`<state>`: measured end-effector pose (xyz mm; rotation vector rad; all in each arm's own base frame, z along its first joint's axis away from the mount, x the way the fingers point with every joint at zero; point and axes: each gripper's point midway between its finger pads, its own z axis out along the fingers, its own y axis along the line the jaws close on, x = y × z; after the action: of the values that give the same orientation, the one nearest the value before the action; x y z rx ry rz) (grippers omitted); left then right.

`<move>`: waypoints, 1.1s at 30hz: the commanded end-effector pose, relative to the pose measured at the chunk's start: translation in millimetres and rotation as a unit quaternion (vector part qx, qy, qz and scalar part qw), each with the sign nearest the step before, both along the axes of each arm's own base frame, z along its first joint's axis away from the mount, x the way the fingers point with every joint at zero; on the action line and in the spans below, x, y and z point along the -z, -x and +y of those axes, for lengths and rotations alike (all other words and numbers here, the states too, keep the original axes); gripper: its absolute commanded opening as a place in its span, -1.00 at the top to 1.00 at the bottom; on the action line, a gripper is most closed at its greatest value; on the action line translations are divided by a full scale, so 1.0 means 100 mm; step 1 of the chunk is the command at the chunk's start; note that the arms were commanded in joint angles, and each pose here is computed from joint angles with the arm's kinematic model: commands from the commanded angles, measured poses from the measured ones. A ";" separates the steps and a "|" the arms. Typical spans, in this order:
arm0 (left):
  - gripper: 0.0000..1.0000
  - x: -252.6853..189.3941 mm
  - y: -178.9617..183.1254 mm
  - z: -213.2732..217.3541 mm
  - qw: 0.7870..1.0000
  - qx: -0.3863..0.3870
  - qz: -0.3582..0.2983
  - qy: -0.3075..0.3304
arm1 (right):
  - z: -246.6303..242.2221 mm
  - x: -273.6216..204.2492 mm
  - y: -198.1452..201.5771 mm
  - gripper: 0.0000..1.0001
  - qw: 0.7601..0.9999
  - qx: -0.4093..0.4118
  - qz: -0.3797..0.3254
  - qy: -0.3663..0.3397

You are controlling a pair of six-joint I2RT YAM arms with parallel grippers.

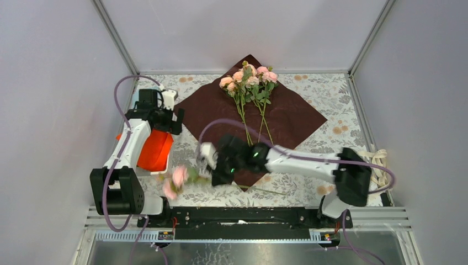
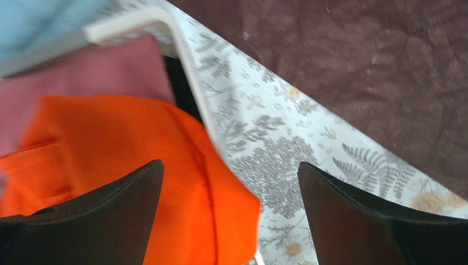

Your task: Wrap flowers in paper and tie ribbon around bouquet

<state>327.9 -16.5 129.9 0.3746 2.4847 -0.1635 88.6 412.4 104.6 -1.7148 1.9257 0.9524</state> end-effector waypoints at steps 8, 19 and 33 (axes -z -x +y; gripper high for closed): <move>-0.97 -0.71 -0.47 0.31 0.994 -0.043 -0.096 -0.030 | -1.07 -1.29 -2.70 1.00 0.808 0.537 0.054 -0.236; -0.98 -0.37 -0.39 -0.33 0.998 0.041 -0.040 -0.018 | -1.51 -0.32 -4.43 -0.01 0.709 0.689 -0.004 -0.149; -0.95 0.47 -0.18 -0.67 0.987 0.122 0.095 -0.029 | -2.09 -0.16 -3.09 -0.38 0.830 0.554 0.043 0.040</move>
<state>362.1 -75.3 101.8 0.6286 2.5704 -0.1912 470.8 197.8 110.9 -0.0309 2.3875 0.3309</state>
